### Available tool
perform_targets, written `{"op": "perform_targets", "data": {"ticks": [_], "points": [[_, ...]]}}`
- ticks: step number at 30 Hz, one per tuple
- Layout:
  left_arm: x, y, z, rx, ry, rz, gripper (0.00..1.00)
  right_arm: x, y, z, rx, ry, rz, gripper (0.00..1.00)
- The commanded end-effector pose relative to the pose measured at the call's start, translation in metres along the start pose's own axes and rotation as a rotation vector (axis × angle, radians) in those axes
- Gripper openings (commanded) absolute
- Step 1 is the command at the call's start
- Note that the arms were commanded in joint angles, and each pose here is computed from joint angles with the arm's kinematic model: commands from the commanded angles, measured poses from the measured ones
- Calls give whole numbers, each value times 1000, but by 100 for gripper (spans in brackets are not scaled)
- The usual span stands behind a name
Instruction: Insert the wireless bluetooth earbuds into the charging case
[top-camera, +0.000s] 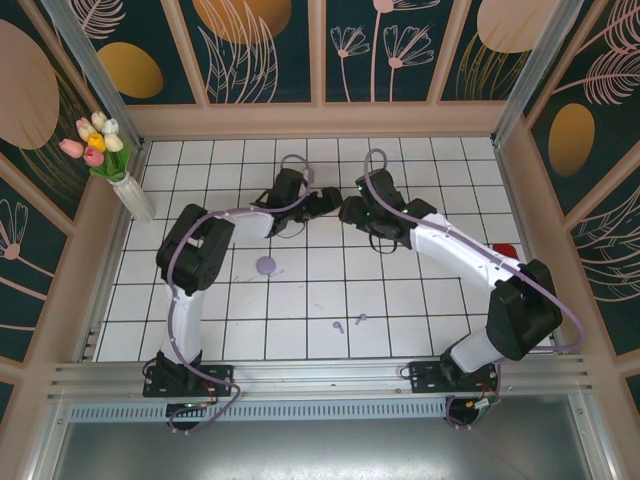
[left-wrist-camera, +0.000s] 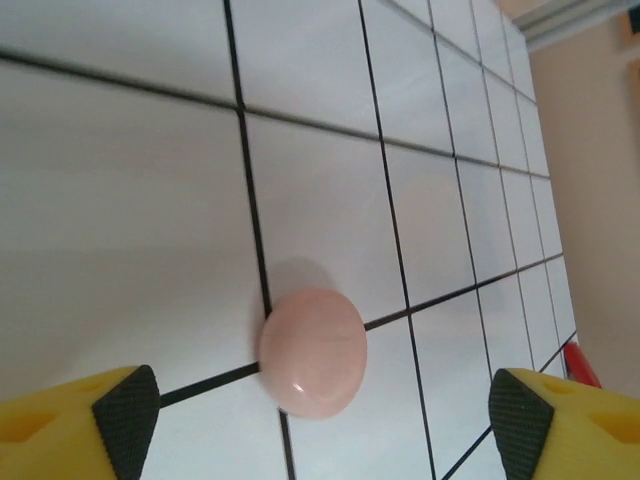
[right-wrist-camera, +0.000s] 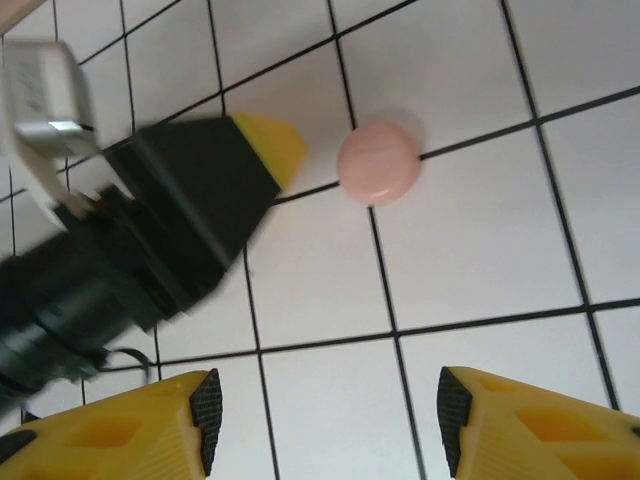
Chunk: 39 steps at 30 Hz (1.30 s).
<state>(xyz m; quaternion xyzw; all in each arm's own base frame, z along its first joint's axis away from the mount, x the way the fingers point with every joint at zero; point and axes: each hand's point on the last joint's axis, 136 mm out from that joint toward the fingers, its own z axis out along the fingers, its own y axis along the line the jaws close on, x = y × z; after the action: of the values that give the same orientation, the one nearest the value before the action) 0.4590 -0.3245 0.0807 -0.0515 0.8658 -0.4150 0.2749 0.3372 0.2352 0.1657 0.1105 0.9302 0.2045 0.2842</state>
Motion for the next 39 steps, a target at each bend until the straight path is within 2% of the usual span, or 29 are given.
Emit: {"op": "perform_targets", "data": {"ticks": [1,2,10,15,18,22,30,39], "points": [[-49,-19,-48,9,-142,47,89,9,12,-8,9,-9,5,61],[-59,-16,-60,-9,-171,51,99,16,16,-3,12,5,2,61],[-140,24,-172,-244,-483,62,99,80,60,49,82,153,-123,62],[-174,53,-249,-391,-713,29,99,114,94,84,104,232,-268,65],[-185,65,-285,-423,-814,-27,99,135,109,103,111,286,-374,66],[-191,72,-307,-434,-872,-68,99,151,121,122,141,323,-465,67],[-194,67,-329,-413,-944,-52,99,171,126,138,177,364,-554,68],[-185,75,-326,-429,-927,-33,99,194,122,142,189,409,-603,68]]}}
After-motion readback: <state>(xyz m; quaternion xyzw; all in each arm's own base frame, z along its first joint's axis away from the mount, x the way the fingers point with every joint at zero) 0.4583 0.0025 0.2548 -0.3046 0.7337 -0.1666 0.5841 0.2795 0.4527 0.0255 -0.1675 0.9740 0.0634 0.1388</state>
